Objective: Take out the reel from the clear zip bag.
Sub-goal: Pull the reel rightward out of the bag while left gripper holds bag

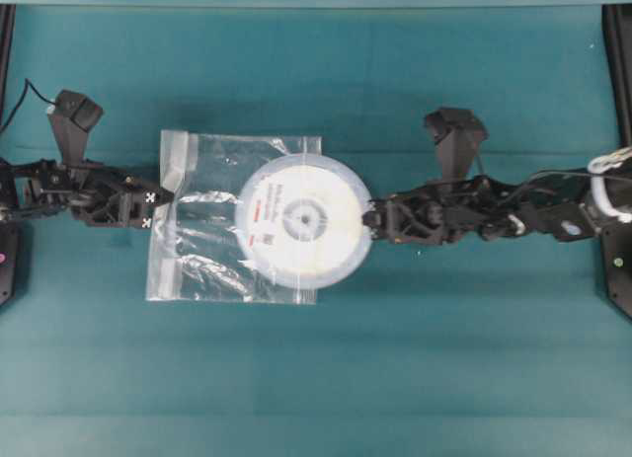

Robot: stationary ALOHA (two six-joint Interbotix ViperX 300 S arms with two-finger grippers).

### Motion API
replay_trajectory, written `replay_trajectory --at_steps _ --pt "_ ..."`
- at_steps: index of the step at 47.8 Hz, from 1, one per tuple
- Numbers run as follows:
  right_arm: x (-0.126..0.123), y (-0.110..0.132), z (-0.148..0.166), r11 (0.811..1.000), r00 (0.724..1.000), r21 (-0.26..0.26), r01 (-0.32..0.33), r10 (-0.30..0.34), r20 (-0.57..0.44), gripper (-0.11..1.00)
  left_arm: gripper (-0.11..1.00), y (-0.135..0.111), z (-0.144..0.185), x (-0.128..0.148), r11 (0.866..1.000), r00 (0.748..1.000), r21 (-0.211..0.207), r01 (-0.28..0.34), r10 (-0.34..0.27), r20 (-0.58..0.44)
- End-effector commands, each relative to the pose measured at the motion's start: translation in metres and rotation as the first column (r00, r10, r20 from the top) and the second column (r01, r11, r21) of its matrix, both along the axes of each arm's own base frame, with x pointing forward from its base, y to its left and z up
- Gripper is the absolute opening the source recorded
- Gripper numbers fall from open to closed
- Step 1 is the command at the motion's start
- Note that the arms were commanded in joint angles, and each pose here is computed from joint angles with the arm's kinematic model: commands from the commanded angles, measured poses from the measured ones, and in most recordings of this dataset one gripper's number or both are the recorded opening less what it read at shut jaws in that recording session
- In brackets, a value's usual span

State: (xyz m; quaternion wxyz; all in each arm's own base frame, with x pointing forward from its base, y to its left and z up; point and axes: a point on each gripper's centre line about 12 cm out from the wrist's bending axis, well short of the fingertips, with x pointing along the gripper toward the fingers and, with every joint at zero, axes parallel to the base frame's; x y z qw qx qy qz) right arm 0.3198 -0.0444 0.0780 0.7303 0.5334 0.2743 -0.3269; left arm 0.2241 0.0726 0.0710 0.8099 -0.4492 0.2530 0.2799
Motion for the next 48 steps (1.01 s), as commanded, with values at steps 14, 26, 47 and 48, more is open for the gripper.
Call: replay_trajectory --at_steps 14,26,47,48 --pt "-0.038 0.008 0.004 1.000 0.999 0.029 -0.009 0.010 -0.031 0.12 -0.08 0.001 0.000 0.001 1.000 1.000 -0.010 -0.014 0.014 0.003" --pt "-0.065 0.012 0.008 0.999 0.999 0.041 -0.016 0.018 -0.039 0.12 -0.08 0.002 0.001 0.001 1.000 1.000 -0.009 -0.014 0.014 0.005" --pt "-0.104 0.008 0.011 0.999 0.999 0.049 0.021 -0.019 -0.031 0.06 -0.08 0.002 0.001 0.002 1.000 1.000 -0.009 -0.014 0.014 0.006" --pt "-0.105 0.008 0.011 0.999 0.999 0.049 0.021 -0.019 -0.030 0.05 -0.08 0.002 0.001 0.002 1.000 1.000 -0.009 -0.014 0.014 0.006"
